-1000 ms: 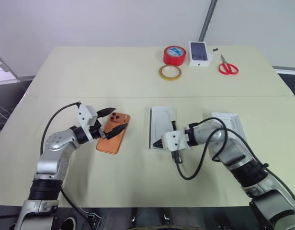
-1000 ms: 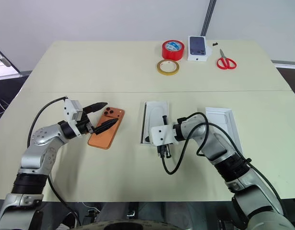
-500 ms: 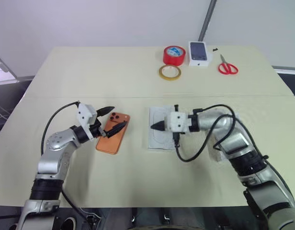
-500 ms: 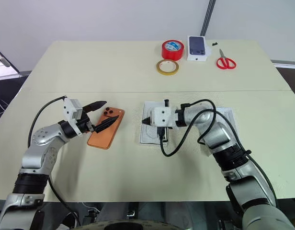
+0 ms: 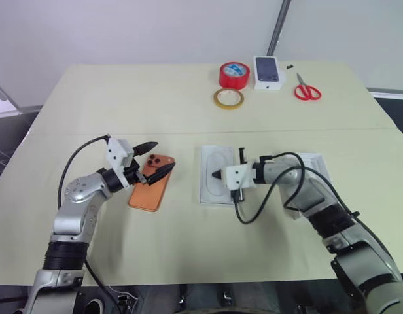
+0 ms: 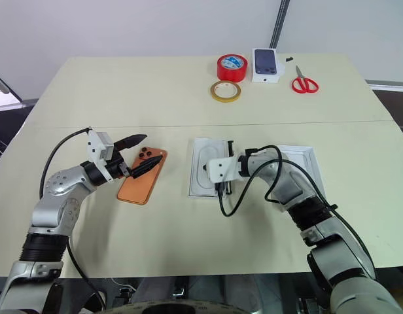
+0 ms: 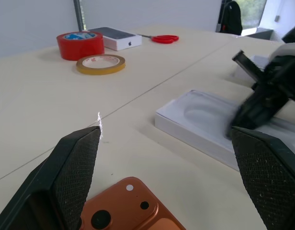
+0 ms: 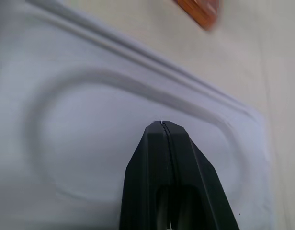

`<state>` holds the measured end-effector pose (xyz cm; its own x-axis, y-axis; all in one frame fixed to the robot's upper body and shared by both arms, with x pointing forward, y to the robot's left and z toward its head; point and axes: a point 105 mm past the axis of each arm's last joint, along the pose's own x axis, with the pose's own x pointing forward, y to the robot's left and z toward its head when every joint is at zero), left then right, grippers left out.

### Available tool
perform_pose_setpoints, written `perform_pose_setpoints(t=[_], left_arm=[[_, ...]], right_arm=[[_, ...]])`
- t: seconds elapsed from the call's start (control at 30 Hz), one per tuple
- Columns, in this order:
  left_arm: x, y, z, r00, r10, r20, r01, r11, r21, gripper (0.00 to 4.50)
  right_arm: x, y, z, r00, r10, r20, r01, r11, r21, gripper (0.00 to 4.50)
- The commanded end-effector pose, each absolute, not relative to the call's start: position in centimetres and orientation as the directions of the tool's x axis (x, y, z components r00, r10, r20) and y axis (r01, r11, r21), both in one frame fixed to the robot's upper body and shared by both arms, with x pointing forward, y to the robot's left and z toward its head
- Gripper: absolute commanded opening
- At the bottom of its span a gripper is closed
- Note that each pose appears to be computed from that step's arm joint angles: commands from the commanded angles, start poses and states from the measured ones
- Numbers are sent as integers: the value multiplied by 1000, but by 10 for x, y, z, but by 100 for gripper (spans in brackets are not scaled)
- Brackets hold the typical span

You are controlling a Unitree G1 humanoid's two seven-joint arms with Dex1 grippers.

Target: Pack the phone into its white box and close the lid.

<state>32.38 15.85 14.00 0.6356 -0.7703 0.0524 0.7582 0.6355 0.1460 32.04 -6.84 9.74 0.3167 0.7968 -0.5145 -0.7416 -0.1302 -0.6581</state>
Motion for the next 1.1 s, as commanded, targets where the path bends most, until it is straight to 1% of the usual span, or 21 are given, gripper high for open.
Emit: perform_pose_setpoints(t=[0.03, 0.17, 0.27, 0.43, 0.57, 0.8, 0.87, 0.93, 0.97, 1.07, 1.1], left_arm=[[323, 161, 149, 638, -766, 81, 746, 640, 185, 449], [324, 161, 149, 643, -762, 81, 740, 645, 190, 449], [325, 161, 148, 648, -758, 78, 735, 649, 195, 449], [326, 161, 146, 658, -750, 76, 727, 658, 196, 449], [326, 160, 146, 658, -749, 78, 726, 659, 195, 449], [329, 165, 145, 676, -735, 61, 718, 674, 174, 449], [331, 169, 143, 688, -725, 39, 710, 683, 169, 449], [332, 177, 140, 700, -714, 3, 705, 691, 157, 449], [333, 186, 137, 712, -701, -30, 696, 701, 154, 449], [333, 203, 125, 725, -675, -138, 688, 716, 117, 449], [334, 211, 121, 727, -663, -178, 683, 724, 98, 449]], right_arm=[[307, -58, 106, 244, 834, -495, -755, -157, -637, 1], [300, -59, 102, 207, 831, -517, -776, -182, -604, 1], [298, -60, 105, 206, 838, -505, -768, -181, -614, 1], [313, -62, 116, 280, 845, -456, -743, -110, -660, 1], [322, -57, 135, 304, 872, -385, -740, -39, -672, 1], [351, -67, 126, 439, 802, -405, -660, -18, -751, 1], [354, -67, 117, 455, 784, -423, -668, -14, -744, 1], [351, -68, 103, 449, 762, -467, -663, -65, -746, 1], [351, -66, 101, 452, 761, -465, -660, -66, -749, 1], [352, -62, 107, 459, 775, -433, -659, -30, -752, 1], [354, -59, 115, 463, 786, -410, -647, -16, -762, 1]])
